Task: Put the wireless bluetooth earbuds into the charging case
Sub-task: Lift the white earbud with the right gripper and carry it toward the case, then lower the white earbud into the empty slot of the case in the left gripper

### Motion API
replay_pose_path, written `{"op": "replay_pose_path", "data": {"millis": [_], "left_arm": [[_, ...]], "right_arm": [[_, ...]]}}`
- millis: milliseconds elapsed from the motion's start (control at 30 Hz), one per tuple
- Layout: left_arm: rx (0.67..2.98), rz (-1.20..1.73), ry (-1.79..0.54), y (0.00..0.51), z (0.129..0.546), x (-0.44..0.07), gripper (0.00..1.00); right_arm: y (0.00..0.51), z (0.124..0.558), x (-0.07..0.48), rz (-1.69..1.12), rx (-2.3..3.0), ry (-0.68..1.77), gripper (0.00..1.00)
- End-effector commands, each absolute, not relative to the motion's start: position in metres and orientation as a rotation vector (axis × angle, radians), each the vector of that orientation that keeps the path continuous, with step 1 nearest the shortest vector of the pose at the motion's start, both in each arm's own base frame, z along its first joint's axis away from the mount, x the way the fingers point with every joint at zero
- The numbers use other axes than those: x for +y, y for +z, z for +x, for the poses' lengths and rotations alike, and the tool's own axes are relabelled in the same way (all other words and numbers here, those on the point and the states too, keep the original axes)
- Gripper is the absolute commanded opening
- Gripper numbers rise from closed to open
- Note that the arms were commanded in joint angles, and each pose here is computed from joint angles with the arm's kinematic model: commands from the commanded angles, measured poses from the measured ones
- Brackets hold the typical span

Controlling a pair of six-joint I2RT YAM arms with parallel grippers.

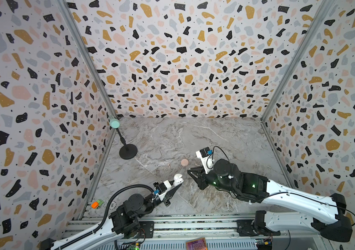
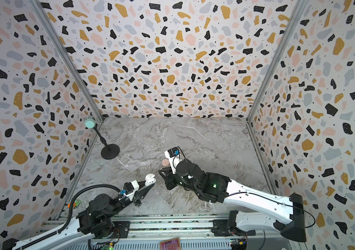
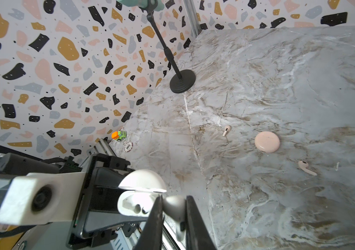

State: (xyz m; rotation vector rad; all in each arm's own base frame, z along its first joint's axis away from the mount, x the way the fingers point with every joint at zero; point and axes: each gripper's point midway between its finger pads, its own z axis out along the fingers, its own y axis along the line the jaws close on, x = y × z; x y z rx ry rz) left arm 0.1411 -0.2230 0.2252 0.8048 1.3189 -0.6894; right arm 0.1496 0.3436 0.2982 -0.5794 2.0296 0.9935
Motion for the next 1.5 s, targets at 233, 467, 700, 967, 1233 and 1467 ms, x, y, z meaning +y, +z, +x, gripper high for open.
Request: {"op": "replay_pose_path", "data": {"millis": [233, 467, 700, 967, 1233, 1467], "left_arm": [[1.19, 0.687, -0.767, 0.261, 0.134, -0.212, 0.0], [1.161, 0.683, -0.787, 0.266, 0.13, -0.211, 0.0], [1.151, 0.666, -0.792, 0.27, 0.13, -0.208, 0.0], [1.149, 0.644, -0.801, 0.274, 0.132, -0.206, 0.0], [1.15, 0.625, -0.803, 0.276, 0.133, -0.204, 0.0], [1.153, 0.625, -0.808, 0.276, 0.133, -0.204, 0.0]], "right_arm": [[0.35, 0.128, 0.365, -0.564, 1.829, 1.125, 0.09], [0.357, 0.119, 0.372, -0.576, 1.774, 1.166, 0.08], [0.356, 0.116, 0.376, -0.578, 1.76, 1.181, 0.08], [0.351, 0.112, 0.385, -0.593, 1.763, 1.195, 0.08], [0.343, 0.108, 0.39, -0.595, 1.765, 1.204, 0.08], [0.336, 0.108, 0.396, -0.606, 1.776, 1.186, 0.08]]}}
